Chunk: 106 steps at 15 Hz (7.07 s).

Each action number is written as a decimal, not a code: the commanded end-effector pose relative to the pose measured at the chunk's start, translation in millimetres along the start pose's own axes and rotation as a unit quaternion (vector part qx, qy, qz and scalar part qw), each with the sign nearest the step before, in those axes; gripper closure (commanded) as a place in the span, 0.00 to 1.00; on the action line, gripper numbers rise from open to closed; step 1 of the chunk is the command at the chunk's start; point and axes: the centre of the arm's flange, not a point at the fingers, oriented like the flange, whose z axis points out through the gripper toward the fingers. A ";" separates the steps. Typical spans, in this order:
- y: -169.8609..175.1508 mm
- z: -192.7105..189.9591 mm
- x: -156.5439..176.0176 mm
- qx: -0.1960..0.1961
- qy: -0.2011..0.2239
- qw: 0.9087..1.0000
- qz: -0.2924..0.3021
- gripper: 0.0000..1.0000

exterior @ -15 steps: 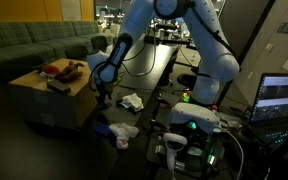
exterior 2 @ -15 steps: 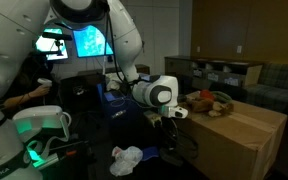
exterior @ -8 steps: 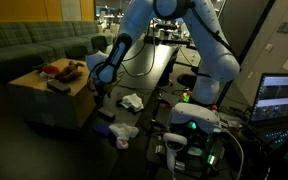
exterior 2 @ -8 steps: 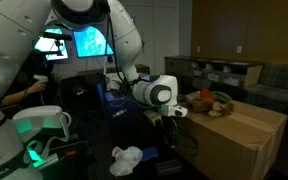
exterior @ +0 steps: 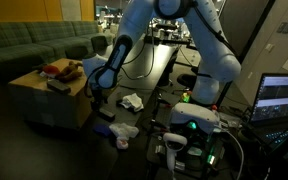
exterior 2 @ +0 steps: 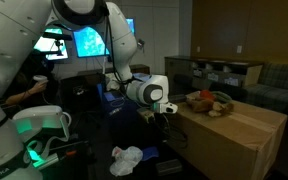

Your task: Pick up all the object from the box and put them on the table, then pick up all the objects from the table and put them on the box

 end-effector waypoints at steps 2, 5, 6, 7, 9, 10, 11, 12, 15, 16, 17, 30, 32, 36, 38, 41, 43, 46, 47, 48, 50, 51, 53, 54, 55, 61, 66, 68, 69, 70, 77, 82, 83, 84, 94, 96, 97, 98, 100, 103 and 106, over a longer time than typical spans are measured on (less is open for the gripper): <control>-38.8 -3.0 -21.8 0.045 0.017 0.999 -0.021 0.00; -56.8 4.3 -30.7 0.071 0.017 0.997 -0.030 0.00; -61.0 7.8 -32.7 0.080 0.016 0.996 -0.033 0.00; -63.8 10.3 -35.6 0.087 0.016 0.995 -0.036 0.00; -68.3 16.9 -39.2 0.099 0.015 0.994 -0.044 0.00; -69.7 20.6 -39.9 0.106 0.013 0.993 -0.049 0.00; -70.1 24.4 -40.6 0.108 0.012 0.993 -0.053 0.00; -70.5 28.9 -40.0 0.113 0.012 0.992 -0.057 0.00; -69.9 41.2 -38.7 0.118 0.009 0.991 -0.070 0.00; -69.5 45.0 -38.5 0.119 0.007 0.990 -0.076 0.00; -69.9 49.6 -37.7 0.115 0.005 0.990 -0.081 0.00; -65.3 92.3 -28.7 0.117 -0.010 0.987 -0.107 0.00; -62.8 96.1 -27.1 0.117 -0.011 0.987 -0.106 0.00; -57.8 94.0 -24.0 0.114 -0.004 0.988 -0.108 0.00; -57.4 86.5 -23.8 0.114 0.004 0.987 -0.116 0.00; -58.9 82.2 -22.6 0.110 0.015 0.986 -0.126 0.00; -57.6 84.5 -21.2 0.108 0.014 0.986 -0.125 0.00; -53.0 85.1 -20.8 0.105 0.015 0.987 -0.124 0.00; -50.7 85.6 -20.3 0.103 0.015 0.987 -0.122 0.00; -48.0 86.8 -19.6 0.101 0.014 0.988 -0.120 0.00; -44.4 87.7 -18.7 0.100 0.014 0.988 -0.119 0.00; -43.7 89.3 -17.9 0.099 0.013 0.988 -0.119 0.00; -44.8 92.1 -17.3 0.101 0.010 0.987 -0.121 0.00; -45.7 92.9 -17.4 0.102 0.009 0.987 -0.122 0.00; -46.2 93.5 -17.5 0.103 0.009 0.987 -0.123 0.00; -43.6 100.1 -17.1 0.101 0.005 0.988 -0.117 0.00; -43.4 113.6 -13.9 0.106 -0.002 0.988 -0.113 0.00; -44.0 117.5 -12.2 0.106 -0.004 0.988 -0.112 0.00; -44.1 119.2 -11.4 0.107 -0.004 0.988 -0.111 0.00; -44.0 119.8 -11.0 0.107 -0.005 0.988 -0.110 0.00; -42.8 115.1 -8.3 0.109 -0.005 0.988 -0.109 0.34; -37.0 98.4 -11.1 0.106 -0.012 0.989 -0.102 0.66; -36.9 95.3 -12.3 0.105 -0.012 0.989 -0.103 0.69; -37.1 88.7 -14.0 0.105 -0.013 0.989 -0.104 0.74; -36.2 -13.6 -9.1 0.071 0.041 0.993 -0.090 0.93; -28.1 -38.4 -16.6 0.055 0.040 0.995 -0.077 0.93; -23.8 -49.1 -21.1 0.045 0.037 0.996 -0.071 0.93; -17.5 -62.6 -27.0 0.034 0.034 0.997 -0.062 0.93; -7.1 -84.8 -36.5 0.006 0.033 0.999 -0.042 0.93; 11.7 -122.9 -45.3 -0.047 0.045 0.998 0.002 0.93; 35.6 -161.8 -42.4 -0.094 0.067 0.991 0.067 0.93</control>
